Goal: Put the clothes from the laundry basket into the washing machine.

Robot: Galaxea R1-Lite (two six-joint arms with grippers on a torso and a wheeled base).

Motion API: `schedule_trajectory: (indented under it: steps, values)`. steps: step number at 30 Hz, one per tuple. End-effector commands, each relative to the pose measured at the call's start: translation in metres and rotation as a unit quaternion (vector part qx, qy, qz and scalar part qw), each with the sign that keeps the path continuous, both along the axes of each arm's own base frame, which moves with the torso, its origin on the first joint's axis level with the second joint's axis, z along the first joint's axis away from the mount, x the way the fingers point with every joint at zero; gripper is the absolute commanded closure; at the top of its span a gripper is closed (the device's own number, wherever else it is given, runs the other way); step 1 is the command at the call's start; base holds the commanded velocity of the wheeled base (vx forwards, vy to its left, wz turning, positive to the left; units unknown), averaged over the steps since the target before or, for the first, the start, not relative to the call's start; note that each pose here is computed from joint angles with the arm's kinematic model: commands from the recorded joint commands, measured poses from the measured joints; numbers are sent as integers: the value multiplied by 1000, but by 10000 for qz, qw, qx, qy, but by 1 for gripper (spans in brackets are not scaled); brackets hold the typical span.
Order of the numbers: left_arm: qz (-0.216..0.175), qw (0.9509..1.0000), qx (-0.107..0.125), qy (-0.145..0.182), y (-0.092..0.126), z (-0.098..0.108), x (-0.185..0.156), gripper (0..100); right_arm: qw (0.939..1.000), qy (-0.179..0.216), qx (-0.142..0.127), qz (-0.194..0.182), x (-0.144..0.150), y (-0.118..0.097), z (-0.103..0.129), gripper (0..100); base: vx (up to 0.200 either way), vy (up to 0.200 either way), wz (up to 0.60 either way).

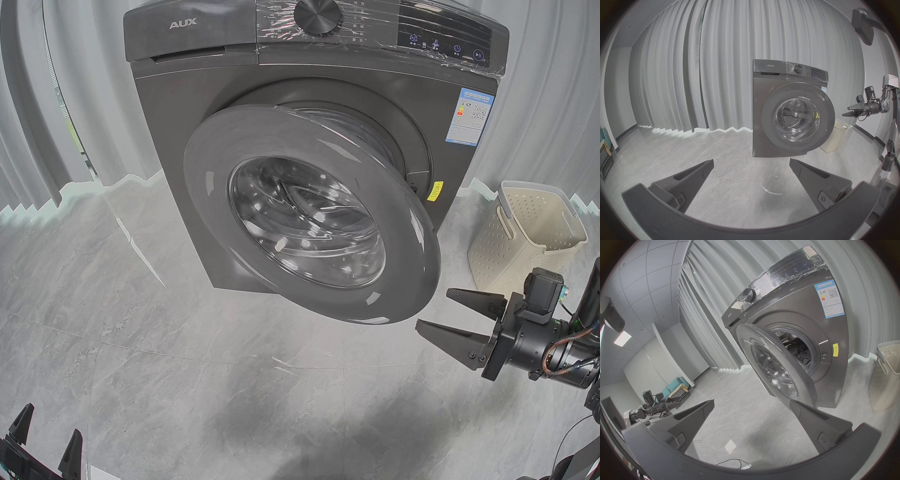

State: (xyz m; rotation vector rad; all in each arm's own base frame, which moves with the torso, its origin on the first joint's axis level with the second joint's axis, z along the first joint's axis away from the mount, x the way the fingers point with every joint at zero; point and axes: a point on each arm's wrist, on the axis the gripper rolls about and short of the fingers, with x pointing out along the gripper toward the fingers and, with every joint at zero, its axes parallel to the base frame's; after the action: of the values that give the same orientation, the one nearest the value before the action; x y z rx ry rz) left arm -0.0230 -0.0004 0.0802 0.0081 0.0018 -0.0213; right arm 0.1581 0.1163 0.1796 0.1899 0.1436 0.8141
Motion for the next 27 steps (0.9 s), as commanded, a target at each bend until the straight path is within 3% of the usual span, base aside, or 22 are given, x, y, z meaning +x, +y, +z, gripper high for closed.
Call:
schedule_trajectory:
  steps: [1, 7, 11, 20, 27]
  values:
    - [-1, 10000, -2, 6, 0, -5, 0, 0, 9999, 54, -30, 85, 6, 8, -4, 0, 200, 0, 0]
    - [-1, 10000, -2, 6, 0, -5, 0, 0, 10000, -15, 19, 54, 12, 11, -2, 0, 200, 0, 0]
    - [-1, 10000, -10, 14, 0, -5, 0, 0, 10000, -34, 22, 1, 17, 12, 0, 0, 0, 0, 0]
    - [-1, 10000, -17, 6, 0, -5, 0, 0, 9937, -433, 267, -994, 38, 12, 13, 0, 0, 0, 0]
    - [-1, 10000, -17, 14, 0, -5, 0, 0, 9955, -142, -73, -935, 24, 6, -12, 0, 0, 0, 0]
